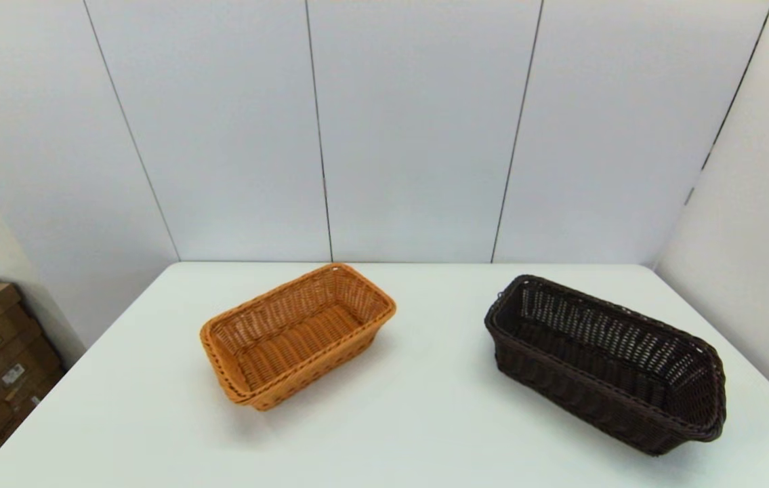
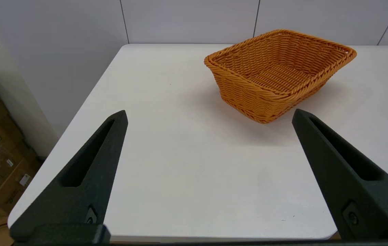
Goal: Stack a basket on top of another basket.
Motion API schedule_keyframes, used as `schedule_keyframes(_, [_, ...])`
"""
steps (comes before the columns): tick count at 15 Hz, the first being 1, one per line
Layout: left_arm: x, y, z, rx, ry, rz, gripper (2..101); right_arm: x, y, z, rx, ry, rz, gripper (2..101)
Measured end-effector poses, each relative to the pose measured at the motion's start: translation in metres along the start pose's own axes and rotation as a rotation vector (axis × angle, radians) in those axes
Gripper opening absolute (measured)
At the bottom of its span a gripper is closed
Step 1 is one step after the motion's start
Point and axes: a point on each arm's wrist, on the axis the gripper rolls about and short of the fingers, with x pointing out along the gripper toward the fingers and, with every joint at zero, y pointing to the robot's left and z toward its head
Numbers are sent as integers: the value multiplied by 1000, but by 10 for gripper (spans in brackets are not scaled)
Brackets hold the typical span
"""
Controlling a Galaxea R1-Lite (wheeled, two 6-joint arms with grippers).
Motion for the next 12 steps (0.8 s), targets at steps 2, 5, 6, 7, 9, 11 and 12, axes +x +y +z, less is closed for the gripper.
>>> schedule_keyframes(2, [0,0,0,-1,0,0,978,0,0,0,0,0,0,973])
schedule_keyframes(5, [0,0,0,-1,0,1,978,0,0,0,1,0,0,973])
schedule_keyframes(6, [0,0,0,-1,0,2,978,0,0,0,0,0,0,973])
schedule_keyframes(7, [0,0,0,0,0,2,978,0,0,0,0,0,0,973])
schedule_keyframes(9, [0,0,0,2,1,0,978,0,0,0,0,0,0,973])
schedule_keyframes(11, [-1,0,2,6,4,-4,978,0,0,0,0,1,0,973])
schedule_keyframes(12, [-3,0,5,6,5,-8,978,0,0,0,0,0,0,973])
